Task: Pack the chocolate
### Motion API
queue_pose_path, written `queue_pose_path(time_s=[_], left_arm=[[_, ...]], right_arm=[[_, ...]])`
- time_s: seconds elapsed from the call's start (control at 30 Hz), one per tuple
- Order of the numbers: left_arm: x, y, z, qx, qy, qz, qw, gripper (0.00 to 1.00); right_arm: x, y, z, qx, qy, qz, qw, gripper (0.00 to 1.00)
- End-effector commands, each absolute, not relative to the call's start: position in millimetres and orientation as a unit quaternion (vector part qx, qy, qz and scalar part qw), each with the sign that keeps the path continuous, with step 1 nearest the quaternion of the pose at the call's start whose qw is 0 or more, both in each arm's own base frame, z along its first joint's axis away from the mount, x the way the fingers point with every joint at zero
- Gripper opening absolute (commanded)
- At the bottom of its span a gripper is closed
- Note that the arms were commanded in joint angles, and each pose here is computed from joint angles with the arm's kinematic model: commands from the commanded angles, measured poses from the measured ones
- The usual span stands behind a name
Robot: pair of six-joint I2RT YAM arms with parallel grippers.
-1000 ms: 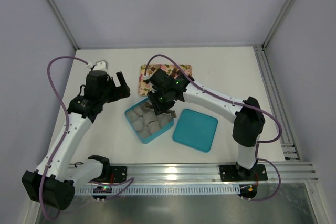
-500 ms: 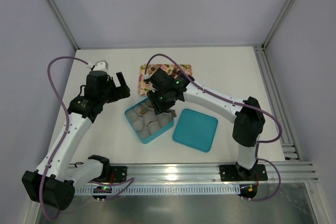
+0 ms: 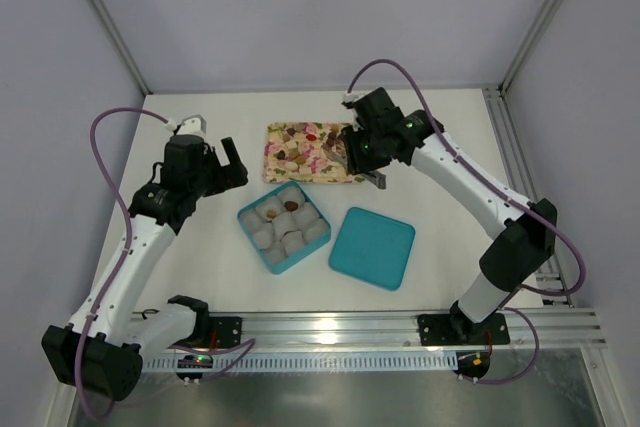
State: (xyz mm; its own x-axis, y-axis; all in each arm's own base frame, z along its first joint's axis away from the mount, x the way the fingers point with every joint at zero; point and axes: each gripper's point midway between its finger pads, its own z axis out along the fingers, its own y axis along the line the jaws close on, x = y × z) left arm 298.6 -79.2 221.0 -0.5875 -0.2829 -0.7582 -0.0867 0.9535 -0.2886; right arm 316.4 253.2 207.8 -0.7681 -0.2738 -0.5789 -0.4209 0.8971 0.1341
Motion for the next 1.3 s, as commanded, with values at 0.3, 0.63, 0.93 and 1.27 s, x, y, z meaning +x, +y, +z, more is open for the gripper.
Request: queue_pose_path(time_s=[0.3,0.63,0.93,1.27], left_arm=[[301.5,-79.5,223.8,-0.098,0.880,-0.111,0.452,1.00],[301.4,-79.2,223.1,-0.098,0.880,-0.110,0.451,1.00],[301.6,-78.6,223.0,-0.099,0.880,-0.108,0.451,1.00],[301.4,-78.0,222.8,-0.099,0.880,-0.107,0.452,1.00]], right_arm=[[346.8,188.3,169.4,-0.154,0.950,0.071,0.263,0.50],[356.6,191.0,153.7,-0.163,0.952,0.066,0.251,0.51],[366.6,192.9,143.4,-0.165,0.953,0.062,0.245,0.51],[362.6,195.2,140.4,-0.168,0.954,0.070,0.240,0.47]])
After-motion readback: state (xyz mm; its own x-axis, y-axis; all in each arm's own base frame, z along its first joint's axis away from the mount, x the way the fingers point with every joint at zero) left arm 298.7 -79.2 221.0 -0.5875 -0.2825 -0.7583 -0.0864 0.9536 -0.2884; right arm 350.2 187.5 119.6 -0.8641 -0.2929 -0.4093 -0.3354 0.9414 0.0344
